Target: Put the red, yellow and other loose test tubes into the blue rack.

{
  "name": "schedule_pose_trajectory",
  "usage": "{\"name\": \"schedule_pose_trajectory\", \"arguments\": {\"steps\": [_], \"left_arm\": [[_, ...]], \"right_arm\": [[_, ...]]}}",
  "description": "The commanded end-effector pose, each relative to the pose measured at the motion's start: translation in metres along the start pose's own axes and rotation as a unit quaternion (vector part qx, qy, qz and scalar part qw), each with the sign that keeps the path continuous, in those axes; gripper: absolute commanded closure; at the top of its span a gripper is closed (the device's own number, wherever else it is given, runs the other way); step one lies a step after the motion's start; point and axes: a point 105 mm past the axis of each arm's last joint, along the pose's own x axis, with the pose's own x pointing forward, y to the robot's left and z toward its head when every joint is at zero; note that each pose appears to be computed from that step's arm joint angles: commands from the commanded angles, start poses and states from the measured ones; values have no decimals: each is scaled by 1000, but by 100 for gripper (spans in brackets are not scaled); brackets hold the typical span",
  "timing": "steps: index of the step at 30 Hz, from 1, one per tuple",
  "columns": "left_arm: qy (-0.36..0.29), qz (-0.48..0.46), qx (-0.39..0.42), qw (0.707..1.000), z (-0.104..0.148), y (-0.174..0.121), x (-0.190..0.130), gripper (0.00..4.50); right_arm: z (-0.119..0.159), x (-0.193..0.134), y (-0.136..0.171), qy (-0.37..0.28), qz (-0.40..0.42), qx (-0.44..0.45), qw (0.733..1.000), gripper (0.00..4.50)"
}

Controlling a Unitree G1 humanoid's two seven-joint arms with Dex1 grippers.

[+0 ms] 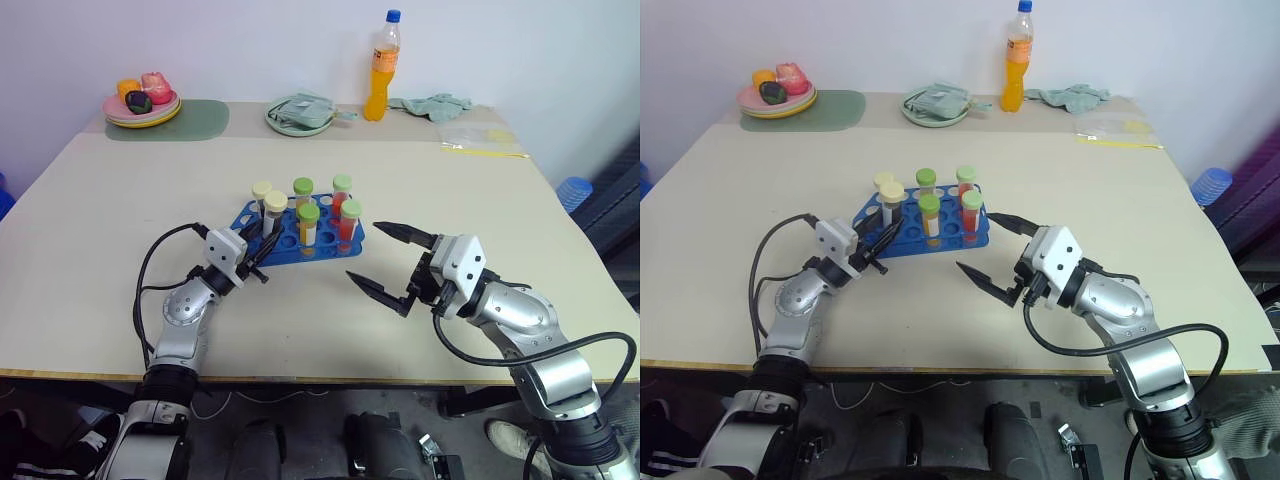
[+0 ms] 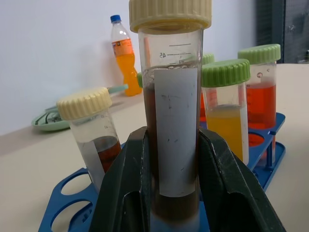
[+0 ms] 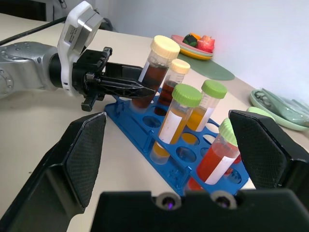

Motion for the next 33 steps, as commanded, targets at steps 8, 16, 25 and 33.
{"name": "schedule_pose_trajectory", "arguments": {"steps": [8, 16, 25, 33], "left_arm": [[-29, 17, -74, 997, 1, 10, -10, 5], [-7, -45, -60, 997, 25, 26, -54, 5], [40, -148, -133, 979, 56, 37, -106, 5], [69, -219, -93, 969, 70, 38, -102, 5]], "right_arm": [[12, 3, -5, -22, -7, -27, 999, 0], [6, 2, -8, -16, -1, -25, 1000, 0], [-6, -21, -12, 15, 10, -23, 1000, 0], [-23, -56, -27, 74, -7, -48, 996, 0]]}}
